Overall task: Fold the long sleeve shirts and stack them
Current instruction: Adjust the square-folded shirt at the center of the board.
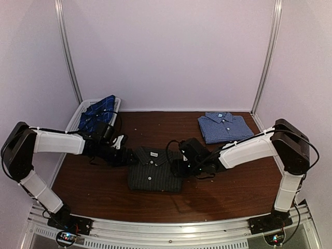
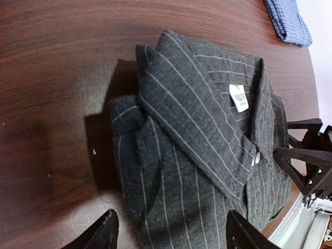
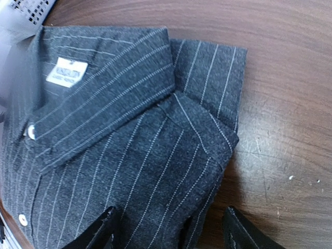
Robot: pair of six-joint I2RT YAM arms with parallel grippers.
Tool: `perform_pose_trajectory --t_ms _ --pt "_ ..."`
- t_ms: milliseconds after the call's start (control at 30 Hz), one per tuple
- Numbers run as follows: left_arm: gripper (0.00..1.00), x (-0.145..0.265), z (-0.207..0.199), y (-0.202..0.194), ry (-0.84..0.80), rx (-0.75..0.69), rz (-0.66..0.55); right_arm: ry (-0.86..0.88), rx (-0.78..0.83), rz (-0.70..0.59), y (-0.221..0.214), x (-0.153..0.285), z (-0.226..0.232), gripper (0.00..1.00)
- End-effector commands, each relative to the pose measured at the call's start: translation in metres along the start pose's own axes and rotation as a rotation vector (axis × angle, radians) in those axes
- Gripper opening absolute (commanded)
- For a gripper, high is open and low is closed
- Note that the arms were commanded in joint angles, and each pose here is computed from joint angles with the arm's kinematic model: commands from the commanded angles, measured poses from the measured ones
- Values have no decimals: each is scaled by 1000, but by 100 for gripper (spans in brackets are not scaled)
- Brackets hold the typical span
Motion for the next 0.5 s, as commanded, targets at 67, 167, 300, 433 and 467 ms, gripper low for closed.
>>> perform_pose_trajectory --t_ms 67,167,300,433,467 --pt "69 -24 8 0 -47 -8 2 -20 -12 29 -6 -11 -1 67" --pt "64 -31 8 -3 -67 -3 16 -30 -17 38 -8 -18 -3 66" --pt "50 -38 2 -7 -106 -3 34 -14 -5 74 -14 -27 8 60" --pt "18 -39 -7 -5 -115 -16 49 11 10 83 -13 -30 24 45" --pt "11 -35 -9 -4 -114 -20 48 18 13 77 -9 -29 29 38"
Point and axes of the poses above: each gripper's point midway between its finger pads, its own x axis back along the fingers, its own z axis along the line the jaws close on, y = z × x, the point moved 6 cm from there along x, back along the fingers, and after that the axes turned 3 degrees about -x, right-handed, at the moved point
